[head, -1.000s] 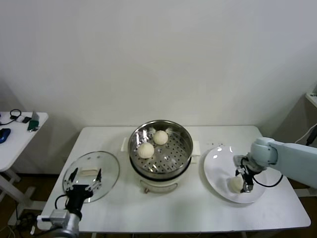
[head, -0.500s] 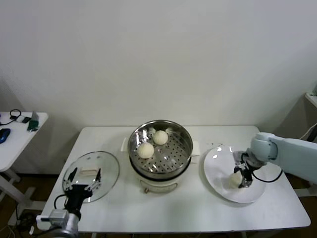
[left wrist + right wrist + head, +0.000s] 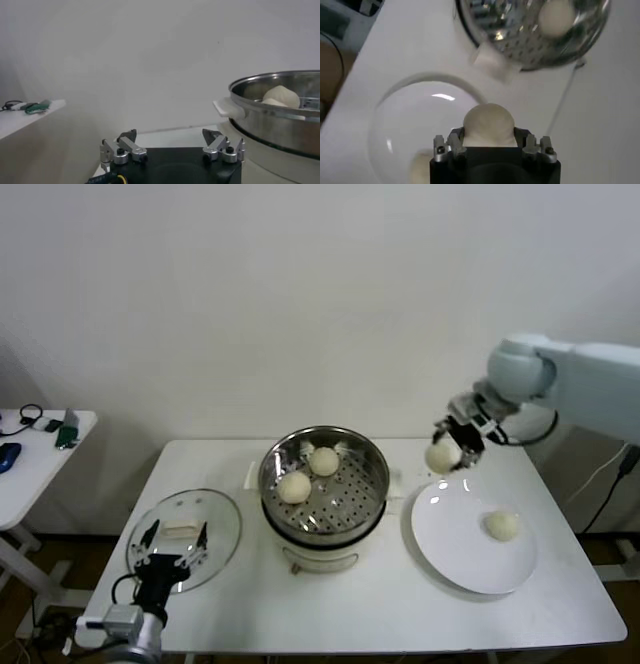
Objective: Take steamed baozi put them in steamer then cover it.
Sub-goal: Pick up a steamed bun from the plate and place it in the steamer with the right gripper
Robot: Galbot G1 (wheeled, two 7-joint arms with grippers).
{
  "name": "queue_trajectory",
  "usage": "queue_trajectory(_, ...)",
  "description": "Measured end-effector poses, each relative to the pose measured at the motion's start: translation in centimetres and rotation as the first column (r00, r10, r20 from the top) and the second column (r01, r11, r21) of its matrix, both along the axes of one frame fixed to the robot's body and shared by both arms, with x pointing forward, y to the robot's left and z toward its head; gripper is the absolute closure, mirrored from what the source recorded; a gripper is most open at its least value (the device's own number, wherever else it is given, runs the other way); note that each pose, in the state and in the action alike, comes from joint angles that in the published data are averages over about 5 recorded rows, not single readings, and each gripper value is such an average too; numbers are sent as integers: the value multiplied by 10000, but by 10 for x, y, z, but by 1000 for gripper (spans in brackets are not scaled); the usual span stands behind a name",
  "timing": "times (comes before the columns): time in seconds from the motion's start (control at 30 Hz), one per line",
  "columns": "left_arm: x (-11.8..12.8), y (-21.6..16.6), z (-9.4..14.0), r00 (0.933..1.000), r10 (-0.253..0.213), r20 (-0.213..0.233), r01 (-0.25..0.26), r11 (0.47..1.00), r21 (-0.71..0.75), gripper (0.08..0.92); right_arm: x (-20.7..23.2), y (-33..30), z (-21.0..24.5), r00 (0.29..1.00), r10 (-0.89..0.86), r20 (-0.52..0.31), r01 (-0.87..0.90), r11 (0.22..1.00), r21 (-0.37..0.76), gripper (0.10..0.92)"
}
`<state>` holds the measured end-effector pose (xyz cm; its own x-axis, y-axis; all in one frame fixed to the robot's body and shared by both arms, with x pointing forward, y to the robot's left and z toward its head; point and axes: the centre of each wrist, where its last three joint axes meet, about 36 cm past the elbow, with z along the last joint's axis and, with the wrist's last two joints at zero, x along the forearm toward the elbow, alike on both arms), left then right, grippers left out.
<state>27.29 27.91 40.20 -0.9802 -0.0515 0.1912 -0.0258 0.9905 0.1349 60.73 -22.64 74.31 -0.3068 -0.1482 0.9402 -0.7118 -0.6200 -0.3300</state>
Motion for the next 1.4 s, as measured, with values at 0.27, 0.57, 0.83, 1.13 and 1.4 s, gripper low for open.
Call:
queue_trajectory(0.27,0,2,2,9999,91,47,-91,10000,-11,177,-41,92,14,9238,3760,723,-3690,9246,-945,362)
queue_trajectory(0.57,-1,4,2,9998,195,49,-195,9998,-45,177,-52,139,-44,8228,5679,248,-5583,8156,-1520,393)
queue_trajectory(0.83,-3,7,-2,9997,235,-55,-235,9997,-30,177,-53,160,-98,7715,6352,-361,-6329,7603,-1461,394)
queue_trajectory(1.13,-2,5,-3,9998,204,-60,-204,9998,-43,177,-52,176,-135,7425,6668,-641,-6687,7320,-1308,394)
queue_trajectory(1.4,-3,5,-2,9998,191,-53,-191,9998,-44,177,-46,180,-142,7391,6712,-567,-6724,7301,-1216,290)
